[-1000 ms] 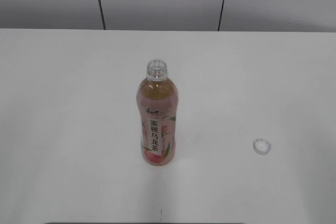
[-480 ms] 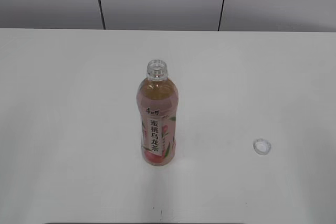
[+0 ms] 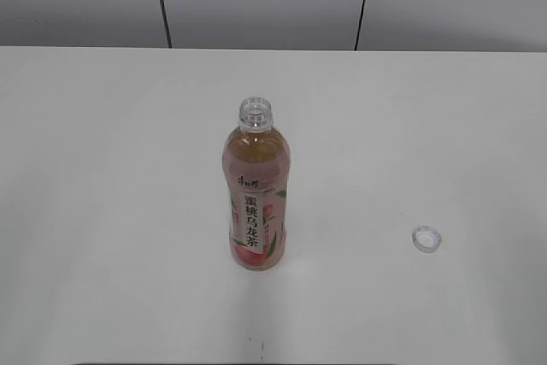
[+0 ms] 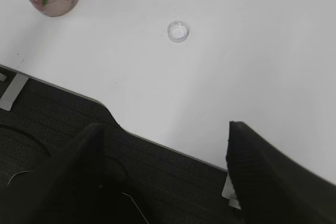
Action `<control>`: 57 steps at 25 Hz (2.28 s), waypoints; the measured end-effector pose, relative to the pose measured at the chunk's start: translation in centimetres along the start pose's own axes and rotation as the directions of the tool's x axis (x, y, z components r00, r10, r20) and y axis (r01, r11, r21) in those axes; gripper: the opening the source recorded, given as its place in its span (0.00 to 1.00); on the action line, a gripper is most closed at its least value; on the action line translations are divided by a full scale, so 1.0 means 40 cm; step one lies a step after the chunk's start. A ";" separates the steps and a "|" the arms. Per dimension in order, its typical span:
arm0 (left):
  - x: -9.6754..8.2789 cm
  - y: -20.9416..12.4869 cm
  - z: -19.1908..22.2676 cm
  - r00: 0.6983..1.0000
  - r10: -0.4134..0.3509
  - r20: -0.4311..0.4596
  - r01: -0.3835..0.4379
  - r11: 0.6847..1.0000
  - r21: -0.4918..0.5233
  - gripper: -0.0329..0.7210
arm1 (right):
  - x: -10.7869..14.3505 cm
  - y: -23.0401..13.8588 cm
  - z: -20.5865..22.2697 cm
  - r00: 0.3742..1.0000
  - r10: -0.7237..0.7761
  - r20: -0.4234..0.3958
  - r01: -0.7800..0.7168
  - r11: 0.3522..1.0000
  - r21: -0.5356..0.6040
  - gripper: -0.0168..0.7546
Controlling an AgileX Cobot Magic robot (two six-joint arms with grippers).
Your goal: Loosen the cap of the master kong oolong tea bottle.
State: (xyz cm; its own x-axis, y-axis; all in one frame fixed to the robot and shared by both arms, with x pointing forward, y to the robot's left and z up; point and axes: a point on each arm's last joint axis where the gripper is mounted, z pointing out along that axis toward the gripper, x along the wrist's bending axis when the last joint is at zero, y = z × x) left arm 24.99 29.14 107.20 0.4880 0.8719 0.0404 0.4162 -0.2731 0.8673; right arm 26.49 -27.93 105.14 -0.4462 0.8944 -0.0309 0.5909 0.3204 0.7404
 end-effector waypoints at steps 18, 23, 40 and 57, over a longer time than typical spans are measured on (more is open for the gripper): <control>-0.001 -0.013 -0.025 0.984 -0.085 -0.159 0.075 0.995 -0.066 0.71 | 0.000 0.000 0.000 1.000 0.000 0.000 0.000 1.000 0.000 0.73; -0.012 -0.027 -0.049 0.952 -0.142 -0.273 0.108 0.985 -0.138 0.71 | -0.002 -0.003 -0.006 0.998 0.037 0.044 -0.036 0.999 -0.019 0.73; -0.015 -0.029 -0.052 0.938 -0.160 -0.306 0.118 0.981 -0.152 0.68 | 0.023 -0.057 -0.072 0.982 0.085 0.167 -0.043 0.969 -0.242 0.73; -0.015 -0.029 -0.052 0.936 -0.164 -0.312 0.121 0.981 -0.153 0.67 | 0.024 -0.054 -0.069 0.957 0.155 0.244 -0.094 0.965 -0.244 0.73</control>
State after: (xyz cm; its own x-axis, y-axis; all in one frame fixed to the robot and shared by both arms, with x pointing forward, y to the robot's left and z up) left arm 22.61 29.76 107.21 0.1496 0.9874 0.0506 0.3499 -0.1008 0.9313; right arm 22.94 -28.61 105.36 -0.1710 0.9821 -0.0786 0.4487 0.1487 0.8812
